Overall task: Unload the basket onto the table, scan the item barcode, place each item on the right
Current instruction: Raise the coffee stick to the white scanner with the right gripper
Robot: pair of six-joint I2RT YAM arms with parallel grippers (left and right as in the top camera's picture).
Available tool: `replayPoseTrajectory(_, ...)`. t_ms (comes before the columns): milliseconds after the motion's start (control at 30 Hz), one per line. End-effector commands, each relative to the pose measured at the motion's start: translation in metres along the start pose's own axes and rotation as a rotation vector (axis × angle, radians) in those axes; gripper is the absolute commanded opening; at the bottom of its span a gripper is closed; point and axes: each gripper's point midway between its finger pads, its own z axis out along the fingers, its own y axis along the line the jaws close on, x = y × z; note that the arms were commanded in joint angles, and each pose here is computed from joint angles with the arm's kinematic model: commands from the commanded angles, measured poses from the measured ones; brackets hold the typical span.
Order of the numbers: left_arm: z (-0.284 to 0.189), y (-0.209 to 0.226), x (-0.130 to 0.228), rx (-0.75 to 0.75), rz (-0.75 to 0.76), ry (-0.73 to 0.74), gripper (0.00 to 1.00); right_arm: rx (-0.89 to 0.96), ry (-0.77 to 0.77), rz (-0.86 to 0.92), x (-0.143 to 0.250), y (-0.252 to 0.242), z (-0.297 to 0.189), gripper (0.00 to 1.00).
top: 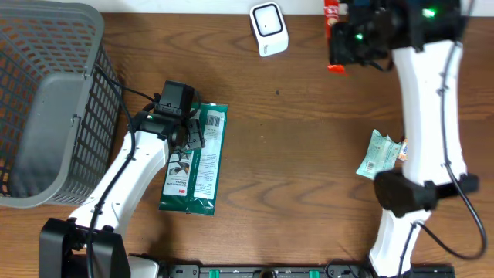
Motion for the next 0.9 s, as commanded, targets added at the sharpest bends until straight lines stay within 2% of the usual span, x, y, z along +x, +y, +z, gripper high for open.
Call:
replayPoseTrajectory(0,0.001,0.003,-0.001,-0.015,-0.001,-0.001,0.72,-0.010,0.013,-0.072,-0.012,0.015,0.042,0.01)
replayPoseTrajectory(200,0.001,0.003,-0.001,-0.015,-0.001,-0.001,0.72,0.095,-0.022,-0.123,-0.037,0.012,0.114,0.01)
replayPoseTrajectory(500,0.001,0.003,-0.001,-0.016,-0.001,0.000,0.72,0.112,-0.034,-0.226,-0.048,0.013,0.223,0.01)
replayPoseTrajectory(667,0.001,0.003,-0.001,-0.016,-0.001,0.000,0.71,0.131,-0.051,-0.226,-0.051,0.006,0.263,0.01)
replayPoseTrajectory(867,0.001,0.003,-0.001,-0.015,-0.001,-0.001,0.71,0.124,-0.100,-0.227,-0.061,0.008,0.272,0.01)
